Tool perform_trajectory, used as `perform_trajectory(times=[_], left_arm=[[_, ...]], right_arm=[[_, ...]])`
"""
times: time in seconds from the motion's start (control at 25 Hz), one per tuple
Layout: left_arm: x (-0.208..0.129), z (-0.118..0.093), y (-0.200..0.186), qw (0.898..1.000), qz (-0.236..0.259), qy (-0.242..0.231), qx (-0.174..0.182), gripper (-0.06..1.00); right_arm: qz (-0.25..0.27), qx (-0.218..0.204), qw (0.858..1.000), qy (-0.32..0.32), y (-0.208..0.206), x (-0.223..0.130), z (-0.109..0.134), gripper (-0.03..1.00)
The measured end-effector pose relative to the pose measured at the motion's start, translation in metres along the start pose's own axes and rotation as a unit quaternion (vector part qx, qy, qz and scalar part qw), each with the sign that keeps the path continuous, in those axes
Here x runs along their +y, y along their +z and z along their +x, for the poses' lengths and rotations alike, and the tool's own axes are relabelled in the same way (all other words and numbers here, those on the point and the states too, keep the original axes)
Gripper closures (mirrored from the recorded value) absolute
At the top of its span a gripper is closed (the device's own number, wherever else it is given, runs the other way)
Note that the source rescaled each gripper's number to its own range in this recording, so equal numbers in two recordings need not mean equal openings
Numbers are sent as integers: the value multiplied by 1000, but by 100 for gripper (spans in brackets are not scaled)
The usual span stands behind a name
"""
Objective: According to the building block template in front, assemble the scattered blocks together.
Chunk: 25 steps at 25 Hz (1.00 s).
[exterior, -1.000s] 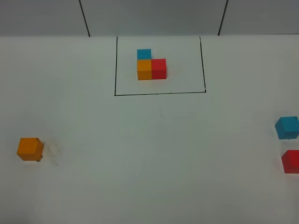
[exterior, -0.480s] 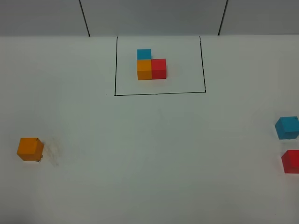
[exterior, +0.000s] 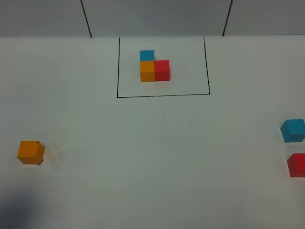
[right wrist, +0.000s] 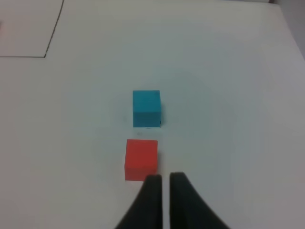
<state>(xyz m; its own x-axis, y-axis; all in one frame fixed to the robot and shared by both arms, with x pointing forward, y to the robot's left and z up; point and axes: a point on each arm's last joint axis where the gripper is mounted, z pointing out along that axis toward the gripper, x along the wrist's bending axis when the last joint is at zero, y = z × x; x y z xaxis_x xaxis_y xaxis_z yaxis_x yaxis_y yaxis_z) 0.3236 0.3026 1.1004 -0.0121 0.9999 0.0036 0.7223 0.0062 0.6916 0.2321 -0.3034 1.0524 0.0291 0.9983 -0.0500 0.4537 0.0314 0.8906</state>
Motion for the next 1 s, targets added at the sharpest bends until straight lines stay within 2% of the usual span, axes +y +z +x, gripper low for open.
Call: perform_trajectory(times=[0.2,0.4,0.52,0.64,0.68,0.8,0.92,1.0], left_arm=[[41,0,36,997,77,0,0,90],[69,0,70,993,119,5,1,88],[78,0,89,989,147,9,1,83],[79,-1,108,983,182,11,0,68],[78,-1,118,979,203,11,0,55],[77,-1,130,975,224,12,0,28],[77,-1,137,973,230,12,0,5],[77,-1,141,974,228,12,0,-3]], right_arm=[[0,0,1000,0,0,0,0,97],[0,0,1000,0,0,0,0,97],[0,0,1000,0,0,0,0,97],[0,0,1000,0,0,0,0,97],[0,0,1000,0,0,0,0,97],[0,0,1000,0,0,0,0,97],[0,0,1000,0,0,0,0,97],[0,0,1000,0,0,0,0,97]])
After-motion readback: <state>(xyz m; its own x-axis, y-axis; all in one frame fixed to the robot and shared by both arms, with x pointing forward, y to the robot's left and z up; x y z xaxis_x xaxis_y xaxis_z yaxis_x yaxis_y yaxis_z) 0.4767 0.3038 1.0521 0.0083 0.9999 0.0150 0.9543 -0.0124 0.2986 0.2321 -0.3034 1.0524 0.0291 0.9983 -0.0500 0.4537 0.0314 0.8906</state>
